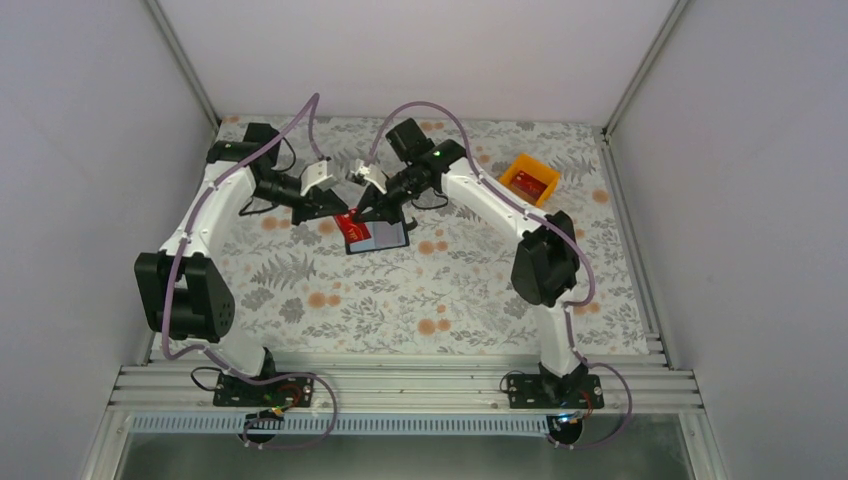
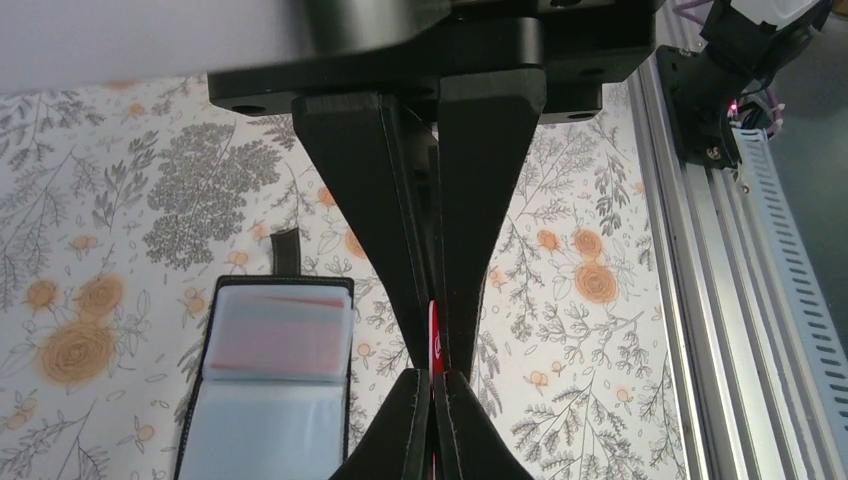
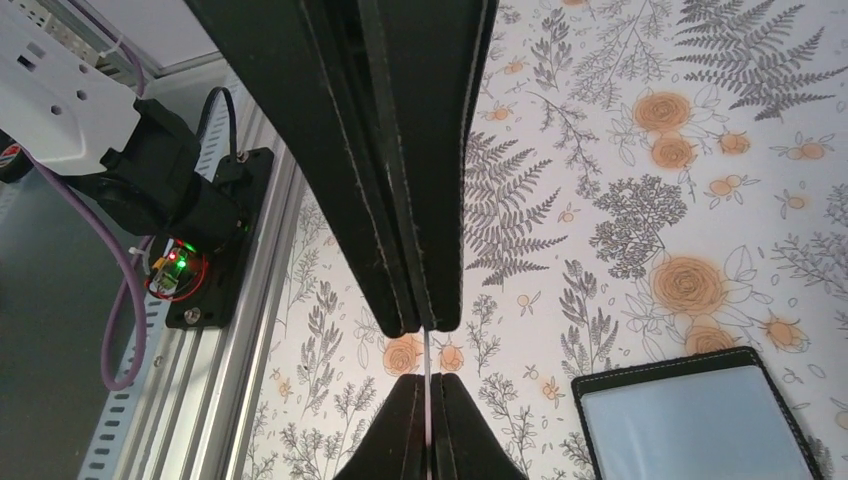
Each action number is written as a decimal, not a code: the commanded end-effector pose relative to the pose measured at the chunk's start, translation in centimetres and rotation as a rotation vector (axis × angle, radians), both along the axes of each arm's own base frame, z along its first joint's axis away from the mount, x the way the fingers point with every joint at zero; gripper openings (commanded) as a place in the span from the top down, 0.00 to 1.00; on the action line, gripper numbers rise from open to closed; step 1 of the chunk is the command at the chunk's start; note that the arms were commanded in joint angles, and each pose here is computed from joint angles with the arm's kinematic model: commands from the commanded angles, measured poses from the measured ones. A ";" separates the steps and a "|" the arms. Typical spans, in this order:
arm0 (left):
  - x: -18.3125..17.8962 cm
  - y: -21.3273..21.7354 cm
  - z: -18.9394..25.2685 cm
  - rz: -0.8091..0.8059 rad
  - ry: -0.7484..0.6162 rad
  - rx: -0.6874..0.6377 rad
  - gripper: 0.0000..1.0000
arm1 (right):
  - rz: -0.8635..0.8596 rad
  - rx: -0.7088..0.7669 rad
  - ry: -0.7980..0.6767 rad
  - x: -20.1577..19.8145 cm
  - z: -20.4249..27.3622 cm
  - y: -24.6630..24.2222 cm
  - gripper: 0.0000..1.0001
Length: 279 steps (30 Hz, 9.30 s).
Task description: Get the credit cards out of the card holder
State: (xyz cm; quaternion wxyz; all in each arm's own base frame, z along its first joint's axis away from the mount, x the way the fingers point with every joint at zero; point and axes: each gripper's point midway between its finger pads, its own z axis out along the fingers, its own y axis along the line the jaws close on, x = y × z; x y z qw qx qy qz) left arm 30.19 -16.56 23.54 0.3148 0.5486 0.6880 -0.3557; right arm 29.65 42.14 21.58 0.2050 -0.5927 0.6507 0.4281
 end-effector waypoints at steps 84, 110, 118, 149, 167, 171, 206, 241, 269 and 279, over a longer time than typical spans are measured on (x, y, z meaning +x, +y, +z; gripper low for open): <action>11.3 6.3 0.0 0.721 0.513 -0.236 0.00 | -0.689 -0.729 -0.956 15.0 -2.2 -29.4 0.96; 11.8 6.4 -1.4 0.706 0.522 -0.212 0.00 | -0.750 -1.006 -0.900 22.0 -10.7 -41.5 0.96; 12.0 6.5 -1.2 0.708 0.521 -0.207 0.00 | -0.723 -1.059 -0.911 23.4 -12.3 -42.0 0.96; 11.5 6.4 -1.1 0.678 0.496 -0.194 0.00 | -0.863 -0.822 -0.885 24.2 -4.8 -40.6 0.01; 6.7 7.9 -14.6 0.681 0.504 0.265 0.16 | -0.989 -0.044 0.165 13.7 -3.0 -11.0 0.34; 5.9 7.2 -16.4 0.665 0.552 0.253 0.22 | -0.953 -0.194 0.240 10.1 -9.1 -7.3 0.37; 5.2 3.8 -21.4 0.625 0.680 0.210 0.47 | -0.625 -0.167 0.353 5.0 -14.1 2.1 0.70; 7.1 2.5 -19.8 0.607 0.682 0.040 0.44 | -0.623 -0.161 0.538 5.6 -16.1 2.0 0.72; 8.3 1.6 -2.7 0.394 0.287 -0.205 0.98 | -0.598 0.187 0.218 10.9 -0.6 -9.8 0.36; 6.5 -0.3 3.0 0.322 0.171 -0.246 0.98 | -0.359 0.346 0.102 6.0 5.8 -3.9 0.59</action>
